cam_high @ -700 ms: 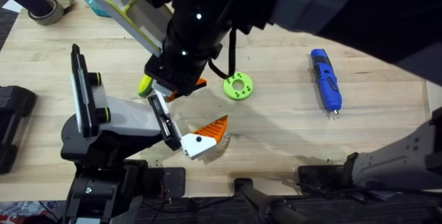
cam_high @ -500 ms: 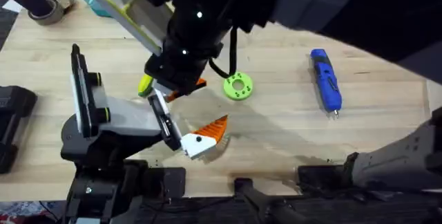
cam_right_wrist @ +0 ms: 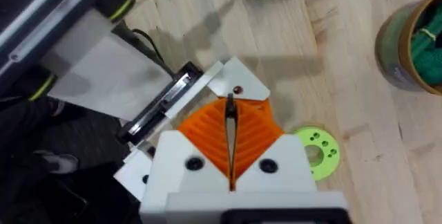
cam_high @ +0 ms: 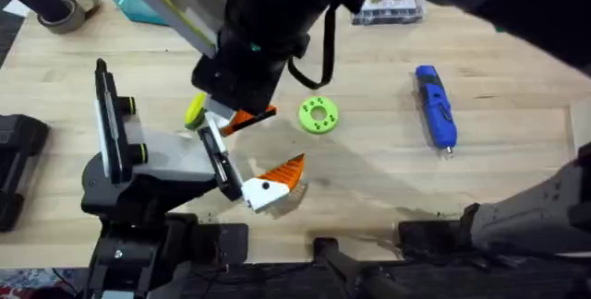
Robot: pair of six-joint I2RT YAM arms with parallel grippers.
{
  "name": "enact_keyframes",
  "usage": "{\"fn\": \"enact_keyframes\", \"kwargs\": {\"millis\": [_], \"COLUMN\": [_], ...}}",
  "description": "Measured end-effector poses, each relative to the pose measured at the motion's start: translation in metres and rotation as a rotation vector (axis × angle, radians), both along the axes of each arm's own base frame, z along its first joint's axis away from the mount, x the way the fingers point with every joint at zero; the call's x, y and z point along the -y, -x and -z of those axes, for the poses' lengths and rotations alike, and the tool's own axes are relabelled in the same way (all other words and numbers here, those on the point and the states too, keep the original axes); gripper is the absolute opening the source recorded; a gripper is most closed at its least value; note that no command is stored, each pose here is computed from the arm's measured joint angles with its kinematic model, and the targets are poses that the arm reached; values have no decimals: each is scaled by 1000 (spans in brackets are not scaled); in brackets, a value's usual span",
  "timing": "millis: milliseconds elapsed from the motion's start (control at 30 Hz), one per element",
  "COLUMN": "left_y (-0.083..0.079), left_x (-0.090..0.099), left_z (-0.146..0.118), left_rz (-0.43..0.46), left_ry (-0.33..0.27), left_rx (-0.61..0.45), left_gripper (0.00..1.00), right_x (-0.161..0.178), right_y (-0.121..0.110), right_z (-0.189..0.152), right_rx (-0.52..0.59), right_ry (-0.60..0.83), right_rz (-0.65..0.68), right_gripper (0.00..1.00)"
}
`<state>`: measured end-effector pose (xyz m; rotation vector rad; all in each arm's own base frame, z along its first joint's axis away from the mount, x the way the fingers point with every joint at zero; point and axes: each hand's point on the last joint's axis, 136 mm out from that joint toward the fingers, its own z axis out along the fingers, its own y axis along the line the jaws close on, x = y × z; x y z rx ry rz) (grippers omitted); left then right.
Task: Pick up the gripper from the table and insert it into the empty holder that is missing its gripper. Then pick up a screw, insert it into the mounting hole, and use the screwdriver to tighten it. Finally, clean up the table by picking up the vegetable and placing it into the bucket.
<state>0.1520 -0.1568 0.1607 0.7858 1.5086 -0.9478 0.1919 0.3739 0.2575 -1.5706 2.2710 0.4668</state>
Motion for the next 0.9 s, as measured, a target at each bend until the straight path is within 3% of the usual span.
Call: {"fn": "enact_keyframes", "kwargs": {"millis": [300, 900], "left_y": [0, 0], "left_x": [0, 0], "left_z": [0, 0], "left_rz": [0, 0], "left_ry": [0, 0], "left_rx": [1, 1], "left_gripper": [988, 986], "right_x": [9, 0], "right_y": [-13, -5], "right_z": [1, 29], "right_rx": [2, -40], "right_ry": [8, 80], "right_rz": [24, -6], "right_gripper": [12, 12]}}
